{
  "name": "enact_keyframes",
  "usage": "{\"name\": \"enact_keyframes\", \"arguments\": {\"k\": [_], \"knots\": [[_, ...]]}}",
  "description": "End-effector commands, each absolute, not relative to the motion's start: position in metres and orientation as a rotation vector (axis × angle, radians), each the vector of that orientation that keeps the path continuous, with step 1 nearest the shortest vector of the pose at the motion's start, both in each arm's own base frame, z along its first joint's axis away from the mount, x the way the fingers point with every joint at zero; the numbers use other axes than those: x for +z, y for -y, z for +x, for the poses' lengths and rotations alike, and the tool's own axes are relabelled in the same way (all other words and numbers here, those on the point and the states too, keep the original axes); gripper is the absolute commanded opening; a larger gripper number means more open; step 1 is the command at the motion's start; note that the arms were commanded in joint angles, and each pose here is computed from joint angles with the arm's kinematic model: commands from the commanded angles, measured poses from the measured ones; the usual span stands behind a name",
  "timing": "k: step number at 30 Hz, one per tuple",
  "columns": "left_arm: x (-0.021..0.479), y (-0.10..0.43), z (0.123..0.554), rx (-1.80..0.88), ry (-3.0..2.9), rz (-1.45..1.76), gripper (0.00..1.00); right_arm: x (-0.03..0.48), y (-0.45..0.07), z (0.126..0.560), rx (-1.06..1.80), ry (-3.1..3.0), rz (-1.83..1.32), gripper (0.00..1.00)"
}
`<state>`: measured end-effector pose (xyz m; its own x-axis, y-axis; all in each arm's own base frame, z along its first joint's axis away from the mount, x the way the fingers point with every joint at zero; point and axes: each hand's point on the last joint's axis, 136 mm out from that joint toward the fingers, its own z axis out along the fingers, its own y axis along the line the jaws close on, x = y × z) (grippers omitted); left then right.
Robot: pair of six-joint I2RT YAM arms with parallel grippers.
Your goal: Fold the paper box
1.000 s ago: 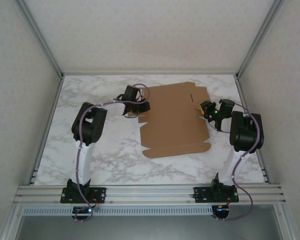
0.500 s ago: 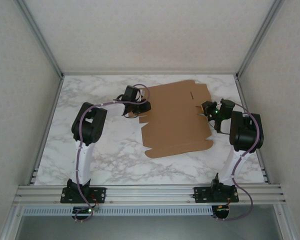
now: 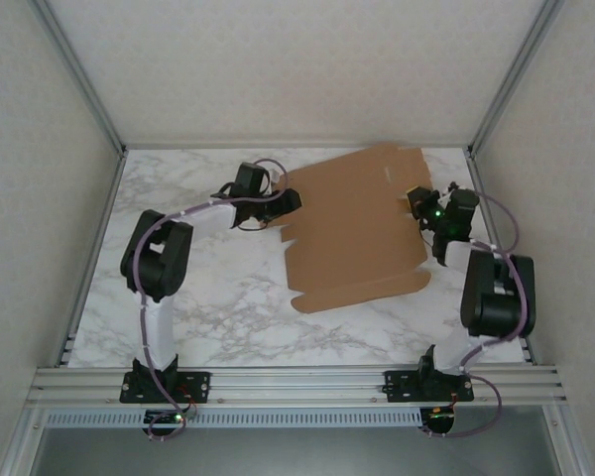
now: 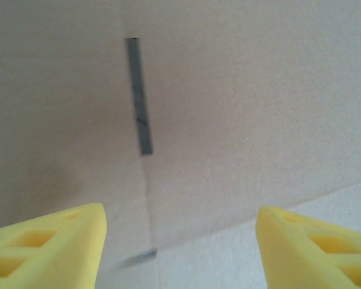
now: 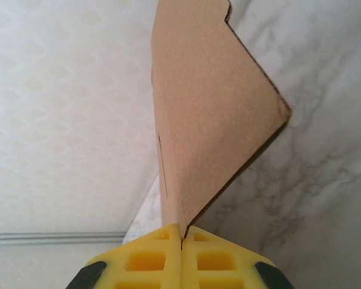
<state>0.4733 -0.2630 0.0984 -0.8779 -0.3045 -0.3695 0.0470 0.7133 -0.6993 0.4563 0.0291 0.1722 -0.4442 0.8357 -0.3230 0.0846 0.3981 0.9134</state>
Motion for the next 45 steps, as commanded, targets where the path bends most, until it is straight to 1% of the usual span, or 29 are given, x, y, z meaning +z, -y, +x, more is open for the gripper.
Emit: {"name": "enact_keyframes", "arguments": {"k": [1,6,9,12,16,19,20,22,27,29,30,31,32,33,35,37,39,40,43,45], "knots": [[0.152,0.245,0.472,-0.980,-2.365,-0.232,0.68,0.213,-0.013,0.448,0.941,-1.809,0.737,0.04],[0.202,0.221,0.463,-0.870,-2.266,-0.237,0.71,0.292,0.009,0.424,0.605,-1.857,0.581,0.05],[0.222,0.202,0.458,-0.801,-2.215,-0.258,0.72,0.348,0.024,0.407,0.416,-1.845,0.508,0.05],[0.238,0.184,0.455,-0.730,-2.172,-0.284,0.73,0.406,0.029,0.389,0.297,-1.795,0.415,0.05],[0.260,0.159,0.450,-0.638,-2.106,-0.341,0.74,0.461,0.007,0.373,0.249,-1.766,0.250,0.07],[0.283,0.140,0.445,-0.574,-2.041,-0.384,0.75,0.478,-0.039,0.371,0.240,-1.805,0.067,0.08],[0.289,0.133,0.443,-0.550,-2.020,-0.397,0.75,0.478,-0.059,0.373,0.234,-1.828,-0.002,0.08],[0.305,0.123,0.439,-0.516,-1.976,-0.414,0.76,0.459,-0.103,0.380,0.224,-1.905,-0.123,0.09],[0.339,0.099,0.425,-0.448,-1.878,-0.446,0.77,0.354,-0.207,0.397,0.065,-2.120,-0.324,0.08],[0.353,0.091,0.418,-0.432,-1.843,-0.451,0.77,0.302,-0.260,0.390,0.084,-2.178,-0.393,0.09],[0.356,0.089,0.415,-0.427,-1.832,-0.453,0.78,0.278,-0.286,0.383,0.114,-2.206,-0.429,0.12],[0.359,0.087,0.413,-0.422,-1.823,-0.452,0.78,0.251,-0.317,0.374,0.168,-2.248,-0.474,0.25],[0.361,0.085,0.412,-0.417,-1.820,-0.452,0.78,0.226,-0.349,0.362,0.218,-2.286,-0.531,0.45],[0.362,0.084,0.411,-0.418,-1.814,-0.454,0.78,0.203,-0.373,0.353,0.244,-2.315,-0.585,0.55],[0.359,0.085,0.411,-0.418,-1.822,-0.453,0.79,0.169,-0.418,0.335,0.274,-2.351,-0.693,0.66],[0.356,0.086,0.411,-0.422,-1.830,-0.448,0.79,0.161,-0.441,0.323,0.360,-2.368,-0.741,0.72],[0.354,0.086,0.409,-0.420,-1.835,-0.440,0.79,0.178,-0.449,0.320,0.497,-2.338,-0.719,0.85],[0.354,0.086,0.408,-0.418,-1.833,-0.436,0.79,0.194,-0.449,0.318,0.604,-2.314,-0.702,0.87],[0.349,0.085,0.405,-0.411,-1.830,-0.428,0.80,0.232,-0.429,0.327,0.883,-2.253,-0.576,0.86],[0.337,0.087,0.407,-0.420,-1.853,-0.428,0.80,0.230,-0.396,0.349,0.890,-2.286,-0.434,0.81]]}}
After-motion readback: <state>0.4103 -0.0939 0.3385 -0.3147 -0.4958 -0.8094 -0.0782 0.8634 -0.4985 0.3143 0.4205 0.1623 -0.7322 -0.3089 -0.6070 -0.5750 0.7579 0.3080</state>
